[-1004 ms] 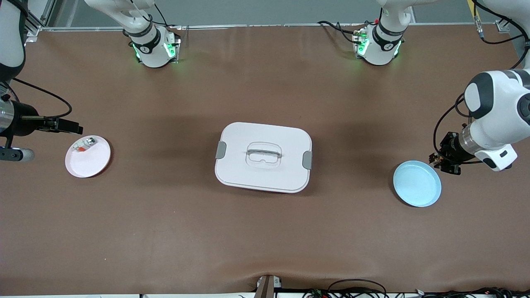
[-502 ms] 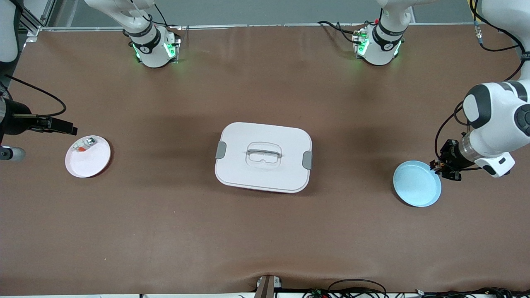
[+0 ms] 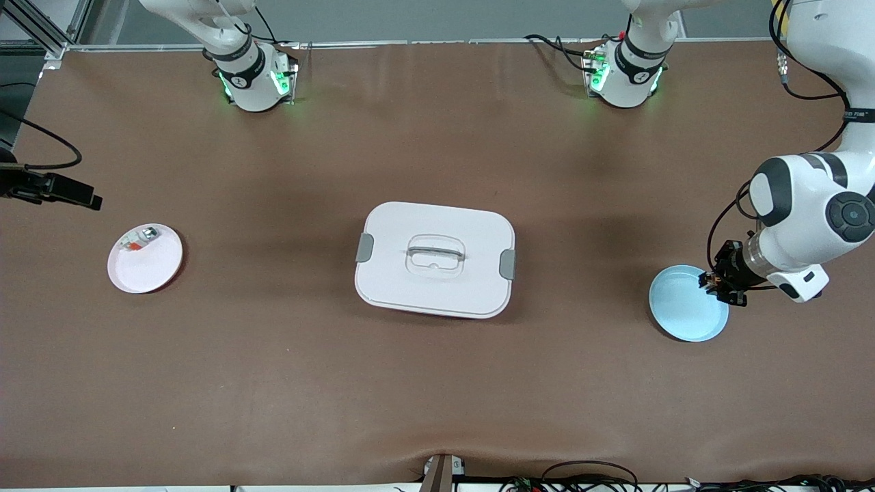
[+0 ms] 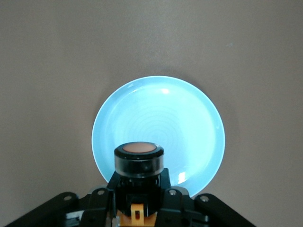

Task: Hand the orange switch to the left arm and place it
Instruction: 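Lower the held switch toward the light blue plate with the left gripper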

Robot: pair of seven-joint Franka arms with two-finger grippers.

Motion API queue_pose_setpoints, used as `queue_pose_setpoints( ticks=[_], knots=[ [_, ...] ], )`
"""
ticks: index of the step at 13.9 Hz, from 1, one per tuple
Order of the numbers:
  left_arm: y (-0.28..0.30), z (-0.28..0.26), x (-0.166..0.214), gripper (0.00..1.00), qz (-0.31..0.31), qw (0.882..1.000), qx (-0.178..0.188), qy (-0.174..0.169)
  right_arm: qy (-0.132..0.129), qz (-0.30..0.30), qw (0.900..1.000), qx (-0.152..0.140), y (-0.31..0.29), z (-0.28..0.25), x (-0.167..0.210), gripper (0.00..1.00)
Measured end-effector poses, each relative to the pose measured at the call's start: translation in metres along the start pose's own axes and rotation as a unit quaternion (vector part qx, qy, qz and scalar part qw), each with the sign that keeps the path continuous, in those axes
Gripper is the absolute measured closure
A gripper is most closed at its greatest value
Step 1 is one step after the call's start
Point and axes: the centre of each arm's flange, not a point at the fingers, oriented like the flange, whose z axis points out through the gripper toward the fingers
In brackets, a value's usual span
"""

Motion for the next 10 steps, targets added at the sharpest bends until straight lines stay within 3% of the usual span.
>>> queue_pose_setpoints(
  ticks=[10],
  knots=[
    [0.004, 0.054, -0.001, 0.66, 0.0, 1.0, -0.006, -0.005, 0.022, 0.002, 1.0, 0.004, 0.006, -0.027, -0.019, 0.0]
  ],
)
